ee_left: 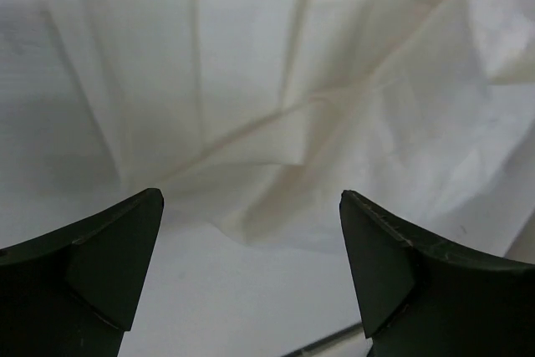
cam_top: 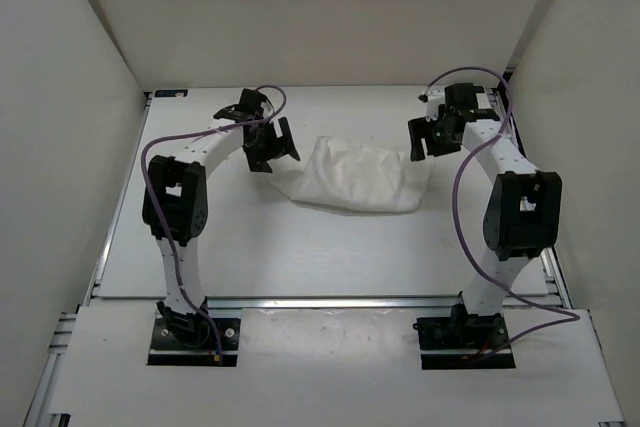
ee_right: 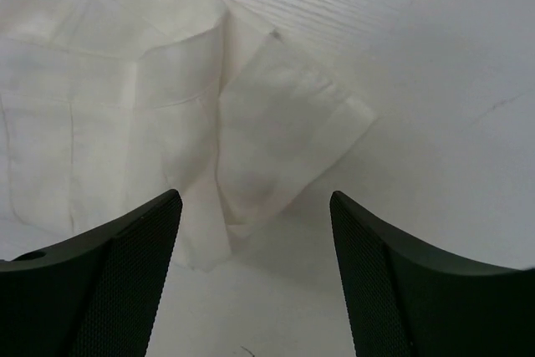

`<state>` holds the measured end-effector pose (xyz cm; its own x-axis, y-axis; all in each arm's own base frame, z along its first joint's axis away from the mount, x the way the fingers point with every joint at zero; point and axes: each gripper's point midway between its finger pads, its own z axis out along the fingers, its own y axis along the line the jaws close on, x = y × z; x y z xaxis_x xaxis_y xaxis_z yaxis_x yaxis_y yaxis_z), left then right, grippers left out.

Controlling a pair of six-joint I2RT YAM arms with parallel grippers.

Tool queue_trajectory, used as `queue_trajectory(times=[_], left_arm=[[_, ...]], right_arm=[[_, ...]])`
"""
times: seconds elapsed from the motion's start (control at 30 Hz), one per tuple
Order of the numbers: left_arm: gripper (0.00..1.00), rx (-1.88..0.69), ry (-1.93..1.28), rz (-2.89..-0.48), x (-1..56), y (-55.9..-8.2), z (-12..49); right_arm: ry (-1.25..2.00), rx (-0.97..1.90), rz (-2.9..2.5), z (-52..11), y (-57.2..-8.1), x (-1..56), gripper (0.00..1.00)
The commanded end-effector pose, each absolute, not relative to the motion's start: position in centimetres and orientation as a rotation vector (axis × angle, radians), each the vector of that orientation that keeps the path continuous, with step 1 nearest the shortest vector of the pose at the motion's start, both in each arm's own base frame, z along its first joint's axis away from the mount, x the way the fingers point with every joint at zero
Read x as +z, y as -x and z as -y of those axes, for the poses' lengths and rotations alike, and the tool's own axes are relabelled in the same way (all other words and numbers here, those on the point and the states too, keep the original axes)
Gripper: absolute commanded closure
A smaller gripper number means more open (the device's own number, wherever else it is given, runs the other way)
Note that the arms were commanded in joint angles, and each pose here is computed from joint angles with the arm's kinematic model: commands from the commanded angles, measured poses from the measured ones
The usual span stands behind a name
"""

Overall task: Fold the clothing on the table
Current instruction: Fold the skirt

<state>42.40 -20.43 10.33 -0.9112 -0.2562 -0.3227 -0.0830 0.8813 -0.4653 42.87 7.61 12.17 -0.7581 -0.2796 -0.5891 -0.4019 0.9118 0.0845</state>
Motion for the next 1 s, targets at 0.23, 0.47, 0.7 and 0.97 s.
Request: queue_trajectory(times=[0.23, 0.47, 0.7, 0.97], left_arm=[[0.01, -0.558, 0.262, -2.453, 18.3, -43.2, 16.4], [0.01, -0.378, -0.245, -2.457, 18.0, -43.1, 24.1], [0.02, -0.276, -0.287, -2.657, 10.2, -41.9, 21.9], [0.01, -0.253, -0.265, -2.664, 8.1, -43.4, 20.2]], right_arm=[[0.316, 0.346, -2.509, -2.4, -40.3, 14.0, 0.38], [0.679, 0.275, -2.447, -8.0, -41.0, 13.3, 0.31], [0.735, 0.552, -2.393, -11.0, -39.9, 10.6, 0.27], [0.805, 0.635, -2.366, -13.7, -39.1, 7.6, 0.21]])
